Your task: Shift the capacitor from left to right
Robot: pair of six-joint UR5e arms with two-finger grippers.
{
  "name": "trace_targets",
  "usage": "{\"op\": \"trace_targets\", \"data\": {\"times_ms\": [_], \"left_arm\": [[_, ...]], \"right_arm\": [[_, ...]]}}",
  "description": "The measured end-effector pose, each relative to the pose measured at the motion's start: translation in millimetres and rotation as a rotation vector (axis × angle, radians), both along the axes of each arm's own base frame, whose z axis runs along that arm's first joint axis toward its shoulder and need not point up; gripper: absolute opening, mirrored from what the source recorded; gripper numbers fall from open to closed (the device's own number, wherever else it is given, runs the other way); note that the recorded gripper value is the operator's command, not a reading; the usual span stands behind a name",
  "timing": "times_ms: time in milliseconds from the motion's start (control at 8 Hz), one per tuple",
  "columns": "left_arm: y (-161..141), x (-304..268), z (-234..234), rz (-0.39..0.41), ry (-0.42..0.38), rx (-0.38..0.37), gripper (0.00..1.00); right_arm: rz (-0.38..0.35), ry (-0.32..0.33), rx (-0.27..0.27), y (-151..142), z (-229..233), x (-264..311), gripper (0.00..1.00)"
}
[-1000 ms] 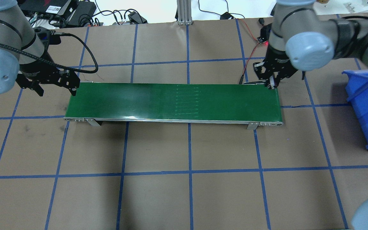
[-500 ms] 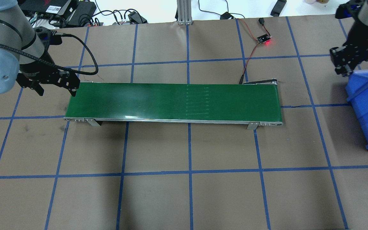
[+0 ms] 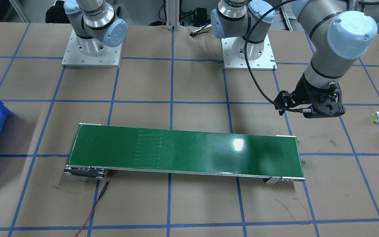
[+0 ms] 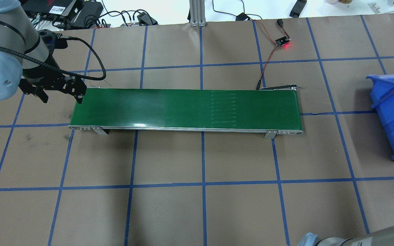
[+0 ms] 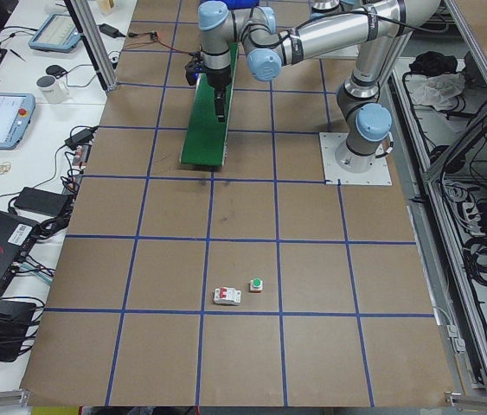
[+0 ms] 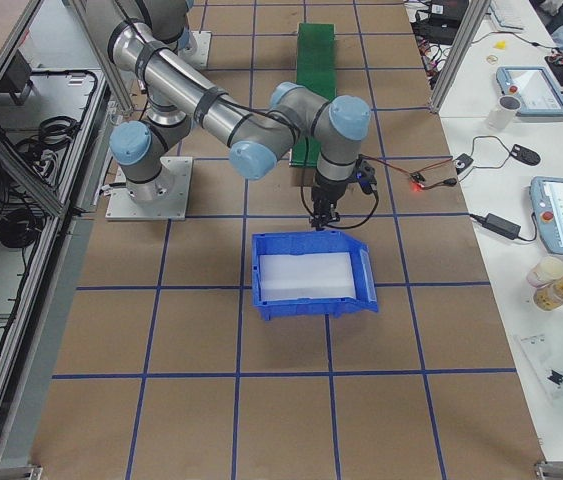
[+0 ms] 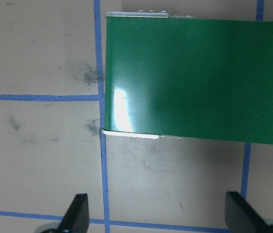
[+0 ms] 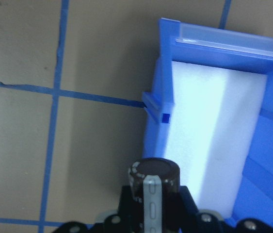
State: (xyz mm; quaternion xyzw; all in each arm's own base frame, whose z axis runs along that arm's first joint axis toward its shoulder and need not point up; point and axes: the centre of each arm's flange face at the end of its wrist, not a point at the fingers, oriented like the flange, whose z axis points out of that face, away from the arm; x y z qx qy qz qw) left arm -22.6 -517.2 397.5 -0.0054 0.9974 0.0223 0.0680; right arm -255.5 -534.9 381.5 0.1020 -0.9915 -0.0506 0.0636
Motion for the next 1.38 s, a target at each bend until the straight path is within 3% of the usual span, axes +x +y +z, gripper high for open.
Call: {"op": "trace_targets", "data": {"times_ms": [500,750,875,1000,1375], "left_arm": [[-2.6,-6.6,-4.5,0.114,0.014,-0.006,1.0],[-0.3,-13.8,0.8,0.136,0.049,-0.02,1.0],[0.9,-18.8,4.3,0.135,0.074,-0.029,1.0],[2.1,-26.2,7.3,0.131,0.112,-0.039,1.0],[14.3,-43.3,24.2,0.108,0.153,-0.061,1.0]], "right_arm": [[0.049,-0.039,-0.013,-8.2,-113.8,-80.8,0.0],[0.048,-0.048,-0.014,-5.4,-146.1,-85.0,0.43],[0.047,-0.049,-0.01,-4.5,-152.3,-85.7,0.77],[0.043,-0.048,-0.011,-3.8,-153.1,-86.6,1.0],[0.032,-0.03,-0.038,-0.8,-130.3,-84.7,1.0]]}}
